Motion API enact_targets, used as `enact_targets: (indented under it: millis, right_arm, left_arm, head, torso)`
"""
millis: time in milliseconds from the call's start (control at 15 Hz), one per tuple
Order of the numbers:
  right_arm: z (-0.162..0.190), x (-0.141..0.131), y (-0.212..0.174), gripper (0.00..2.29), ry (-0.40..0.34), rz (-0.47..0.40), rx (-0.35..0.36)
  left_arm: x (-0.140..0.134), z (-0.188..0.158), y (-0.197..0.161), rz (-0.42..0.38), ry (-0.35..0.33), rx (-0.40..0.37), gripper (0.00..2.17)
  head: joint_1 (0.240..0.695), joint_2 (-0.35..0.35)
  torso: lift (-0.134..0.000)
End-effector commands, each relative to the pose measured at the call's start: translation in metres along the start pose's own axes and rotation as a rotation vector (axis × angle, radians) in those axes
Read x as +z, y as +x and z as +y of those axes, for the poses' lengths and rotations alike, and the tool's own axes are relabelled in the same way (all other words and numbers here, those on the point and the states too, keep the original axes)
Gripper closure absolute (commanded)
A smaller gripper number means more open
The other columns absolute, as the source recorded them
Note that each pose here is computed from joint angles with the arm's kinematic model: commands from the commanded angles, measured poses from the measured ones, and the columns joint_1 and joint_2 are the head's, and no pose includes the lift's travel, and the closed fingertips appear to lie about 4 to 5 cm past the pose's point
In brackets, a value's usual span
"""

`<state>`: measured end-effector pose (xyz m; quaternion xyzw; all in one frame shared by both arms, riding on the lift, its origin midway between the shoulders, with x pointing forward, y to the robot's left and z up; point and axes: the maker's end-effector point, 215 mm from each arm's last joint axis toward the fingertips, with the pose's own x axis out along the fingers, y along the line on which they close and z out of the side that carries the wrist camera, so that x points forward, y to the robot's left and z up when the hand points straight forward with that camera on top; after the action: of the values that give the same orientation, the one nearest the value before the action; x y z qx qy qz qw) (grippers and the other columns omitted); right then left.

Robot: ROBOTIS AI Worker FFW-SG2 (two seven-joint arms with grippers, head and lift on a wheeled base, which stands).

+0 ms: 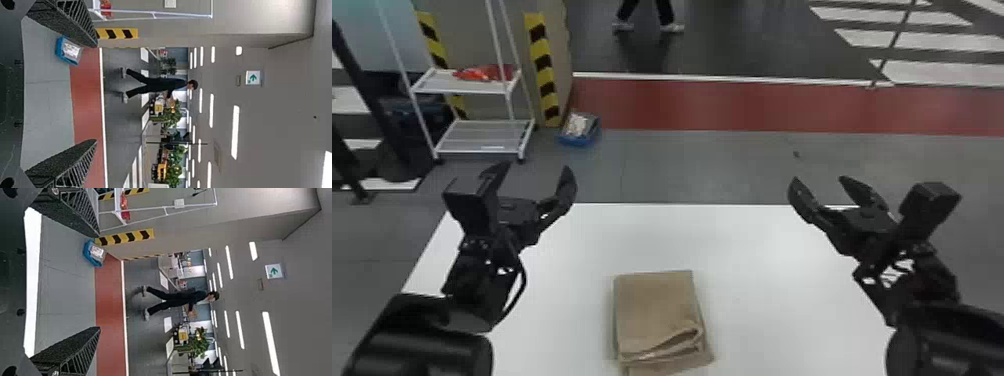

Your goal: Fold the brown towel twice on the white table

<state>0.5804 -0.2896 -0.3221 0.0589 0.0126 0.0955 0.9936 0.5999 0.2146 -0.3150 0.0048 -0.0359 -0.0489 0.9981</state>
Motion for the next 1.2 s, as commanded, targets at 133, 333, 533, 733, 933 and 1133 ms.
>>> enact_targets:
  millis: [133, 333, 533, 733, 933, 1133]
  right_arm:
    - [0.012, -0.003, 0.002, 0.04, 0.024, -0.013, 0.020]
    - [0.022, -0.005, 0.006, 0.05, 0.029, -0.018, 0.032]
    - [0.036, -0.002, 0.010, 0.05, 0.037, -0.038, 0.042]
    - [0.049, 0.000, 0.017, 0.06, 0.047, -0.060, 0.016]
    - [0.062, -0.004, 0.024, 0.07, 0.062, -0.056, -0.012]
    - [0.072, -0.005, 0.031, 0.07, 0.063, -0.048, 0.004]
  left_arm:
    - [-0.001, -0.003, 0.000, 0.002, -0.004, -0.002, 0.02]
    - [0.002, -0.003, 0.004, -0.002, -0.002, 0.000, 0.02]
    - [0.004, 0.002, 0.008, -0.003, 0.003, 0.005, 0.02]
    - [0.004, 0.006, 0.008, -0.005, 0.005, 0.009, 0.02]
    - [0.003, 0.015, 0.008, 0.000, 0.004, 0.019, 0.02]
    - [0.003, 0.017, 0.008, -0.001, 0.007, 0.018, 0.02]
  head:
    - [0.661, -0.066]
    - [0.662, -0.059]
    - [0.658, -0.051]
    - [0.653, -0.034]
    - [0.649, -0.020]
    - [0.648, 0.001]
  torso:
    - [0.000]
    - [0.000]
    - [0.000]
    - [0.000]
    - [0.000]
    - [0.000]
